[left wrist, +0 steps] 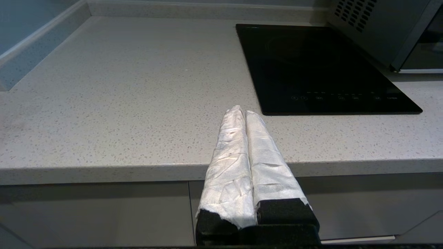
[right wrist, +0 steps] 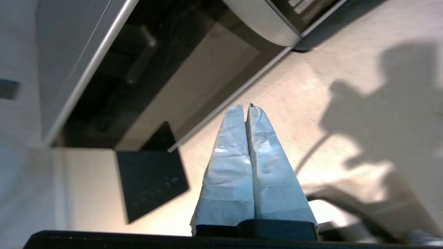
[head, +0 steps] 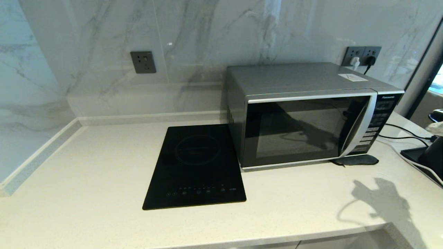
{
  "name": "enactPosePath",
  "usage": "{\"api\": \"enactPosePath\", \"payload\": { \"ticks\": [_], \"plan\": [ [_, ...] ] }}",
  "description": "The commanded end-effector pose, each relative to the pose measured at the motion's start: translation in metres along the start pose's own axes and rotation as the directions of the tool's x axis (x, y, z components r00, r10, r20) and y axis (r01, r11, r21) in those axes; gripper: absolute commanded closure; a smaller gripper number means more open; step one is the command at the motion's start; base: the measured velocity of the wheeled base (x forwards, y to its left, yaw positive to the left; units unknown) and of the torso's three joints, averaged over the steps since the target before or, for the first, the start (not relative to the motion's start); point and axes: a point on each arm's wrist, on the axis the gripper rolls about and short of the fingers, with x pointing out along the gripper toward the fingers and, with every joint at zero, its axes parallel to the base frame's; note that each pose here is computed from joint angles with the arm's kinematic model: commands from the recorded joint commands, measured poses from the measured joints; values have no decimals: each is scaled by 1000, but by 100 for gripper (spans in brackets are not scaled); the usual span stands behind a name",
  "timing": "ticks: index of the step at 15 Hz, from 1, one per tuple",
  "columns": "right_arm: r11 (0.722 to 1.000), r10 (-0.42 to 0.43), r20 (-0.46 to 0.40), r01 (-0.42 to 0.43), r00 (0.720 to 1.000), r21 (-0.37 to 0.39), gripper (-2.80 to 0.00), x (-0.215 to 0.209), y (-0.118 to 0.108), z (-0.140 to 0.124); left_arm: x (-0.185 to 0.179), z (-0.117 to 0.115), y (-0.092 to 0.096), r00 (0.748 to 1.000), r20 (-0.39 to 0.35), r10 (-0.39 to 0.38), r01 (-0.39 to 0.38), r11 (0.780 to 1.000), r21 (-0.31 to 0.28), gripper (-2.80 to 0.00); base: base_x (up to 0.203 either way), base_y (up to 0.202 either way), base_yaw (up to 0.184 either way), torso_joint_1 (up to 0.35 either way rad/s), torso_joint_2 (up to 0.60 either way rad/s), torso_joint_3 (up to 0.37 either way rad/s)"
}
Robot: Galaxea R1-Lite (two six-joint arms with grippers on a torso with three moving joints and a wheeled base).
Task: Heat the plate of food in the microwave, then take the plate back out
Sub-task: Open the microwave oven
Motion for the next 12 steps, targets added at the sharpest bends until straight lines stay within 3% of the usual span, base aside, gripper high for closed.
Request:
{"api": "enactPosePath", "payload": {
  "ticks": [1,3,5,12],
  "plan": [
    [993,15,137,1,990,-122,0,-79,32,-43,0,0,0,1000,-1,0,0,1000,-1,0,0,0,0,0,0,0],
    [979,33,151,-2,988,-204,0,-116,40,-74,0,0,0,1000,-1,0,0,1000,-1,0,0,0,0,0,0,0],
    [966,42,191,10,981,-260,0,-151,32,-98,0,0,0,1000,-1,0,0,1000,-1,0,0,0,0,0,0,0],
    [906,48,305,88,951,-415,0,-193,-38,-182,0,0,0,1000,-1,0,0,1000,-1,0,0,0,0,0,0,0]
  ]
}}
